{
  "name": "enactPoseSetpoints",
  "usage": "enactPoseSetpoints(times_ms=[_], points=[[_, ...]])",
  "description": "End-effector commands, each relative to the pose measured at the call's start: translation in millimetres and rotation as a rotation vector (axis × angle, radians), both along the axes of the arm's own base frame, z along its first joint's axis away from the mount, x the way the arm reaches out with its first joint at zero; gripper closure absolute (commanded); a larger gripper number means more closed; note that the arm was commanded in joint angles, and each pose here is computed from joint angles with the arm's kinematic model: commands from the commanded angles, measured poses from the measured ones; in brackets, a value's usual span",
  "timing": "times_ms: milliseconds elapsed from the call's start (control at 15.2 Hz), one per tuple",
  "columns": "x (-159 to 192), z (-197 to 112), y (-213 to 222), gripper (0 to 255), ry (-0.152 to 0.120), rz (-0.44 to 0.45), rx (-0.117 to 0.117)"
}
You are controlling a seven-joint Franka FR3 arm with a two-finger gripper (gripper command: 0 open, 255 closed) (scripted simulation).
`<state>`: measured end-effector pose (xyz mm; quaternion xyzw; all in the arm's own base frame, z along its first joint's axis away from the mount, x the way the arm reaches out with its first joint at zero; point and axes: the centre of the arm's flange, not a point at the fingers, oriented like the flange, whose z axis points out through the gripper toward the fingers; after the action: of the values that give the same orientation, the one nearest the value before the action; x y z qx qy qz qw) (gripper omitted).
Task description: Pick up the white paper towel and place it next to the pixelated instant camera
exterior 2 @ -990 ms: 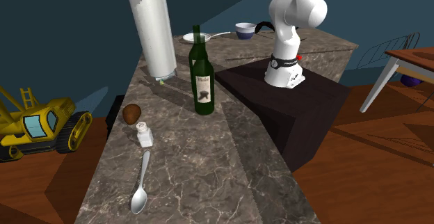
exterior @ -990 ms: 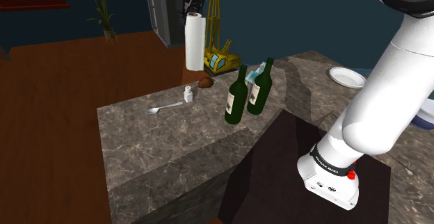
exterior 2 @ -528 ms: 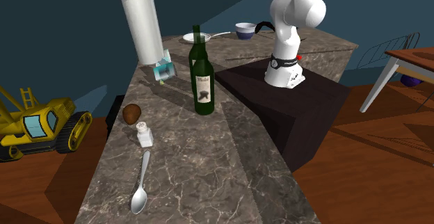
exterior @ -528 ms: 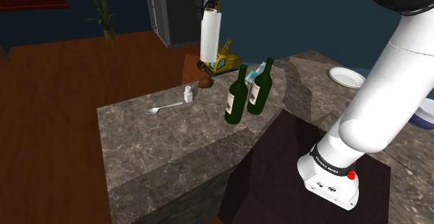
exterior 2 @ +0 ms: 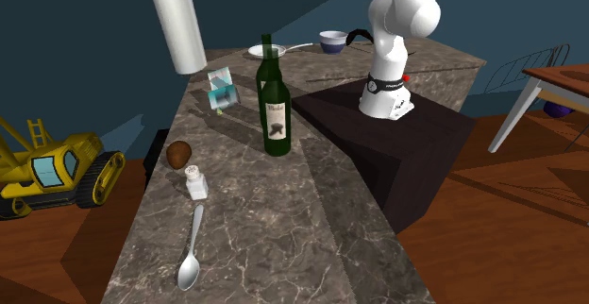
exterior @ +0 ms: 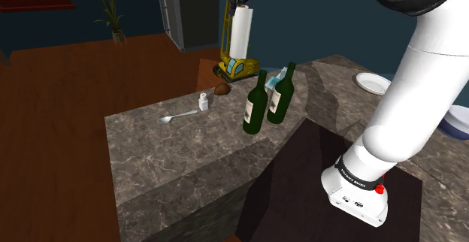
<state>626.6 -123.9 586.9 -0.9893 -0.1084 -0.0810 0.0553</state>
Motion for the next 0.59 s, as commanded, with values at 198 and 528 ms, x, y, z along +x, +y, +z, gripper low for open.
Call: enactPoseSetpoints(times_ms=[198,528], points=[[8.4,3.3,-66.5,255,0.000,0.002,-0.001],[16.4,3.6,-134.8,255,0.000,0.002,-0.001]])
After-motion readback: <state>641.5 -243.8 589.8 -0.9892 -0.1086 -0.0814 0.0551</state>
